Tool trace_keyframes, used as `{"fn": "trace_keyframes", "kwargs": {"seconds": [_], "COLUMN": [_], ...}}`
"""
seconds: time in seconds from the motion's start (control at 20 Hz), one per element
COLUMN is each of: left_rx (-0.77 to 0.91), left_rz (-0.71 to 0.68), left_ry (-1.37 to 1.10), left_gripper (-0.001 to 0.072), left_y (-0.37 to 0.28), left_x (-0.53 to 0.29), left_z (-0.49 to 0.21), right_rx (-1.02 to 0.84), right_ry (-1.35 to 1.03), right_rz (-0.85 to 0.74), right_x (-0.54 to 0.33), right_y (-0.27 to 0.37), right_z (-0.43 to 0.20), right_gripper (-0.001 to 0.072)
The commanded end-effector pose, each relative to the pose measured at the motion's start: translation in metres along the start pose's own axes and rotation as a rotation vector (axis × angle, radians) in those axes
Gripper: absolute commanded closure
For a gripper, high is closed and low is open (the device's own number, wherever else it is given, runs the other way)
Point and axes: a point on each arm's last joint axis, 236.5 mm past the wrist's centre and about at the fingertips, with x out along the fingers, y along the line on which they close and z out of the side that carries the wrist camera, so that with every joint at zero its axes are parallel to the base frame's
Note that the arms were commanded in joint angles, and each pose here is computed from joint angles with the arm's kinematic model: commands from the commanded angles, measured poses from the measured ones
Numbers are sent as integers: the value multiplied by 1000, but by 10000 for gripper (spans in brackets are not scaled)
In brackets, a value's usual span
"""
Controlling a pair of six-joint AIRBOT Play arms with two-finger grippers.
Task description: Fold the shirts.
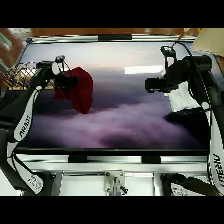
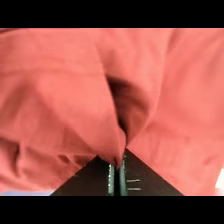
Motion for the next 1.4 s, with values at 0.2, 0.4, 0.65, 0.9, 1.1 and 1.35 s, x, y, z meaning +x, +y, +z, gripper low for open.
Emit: {"fn": "trace_keyframes", "kwargs": {"seconds": [0.2, 0.4, 0.65, 0.9, 1.1, 1.35], "left_rx": [284, 336, 396, 408, 398, 128], "left_rz": [-172, -377, -500, -474, -225, -80], "left_ry": [-664, -663, -351, -90, -30, 154], "left_gripper": [678, 678, 677, 1, 3, 16], "left_y": [-96, -152, -241, -280, -168, -1], "left_x": [-351, -421, -305, -197, -194, -165], "left_z": [61, -36, -146, -212, -163, -160], "right_rx": [-76, -86, -20, 10, 16, 33], "right_ry": [-299, -550, -545, -362, -184, 206], "right_rz": [-68, -51, -31, -66, -94, 5], "right_x": [-118, -231, -276, -247, -182, -54], "right_y": [-6, 3, 1, -9, -19, -7], "right_z": [41, 40, -10, -45, -67, -149], "right_gripper": [180, 180, 180, 178, 84, 84]}}
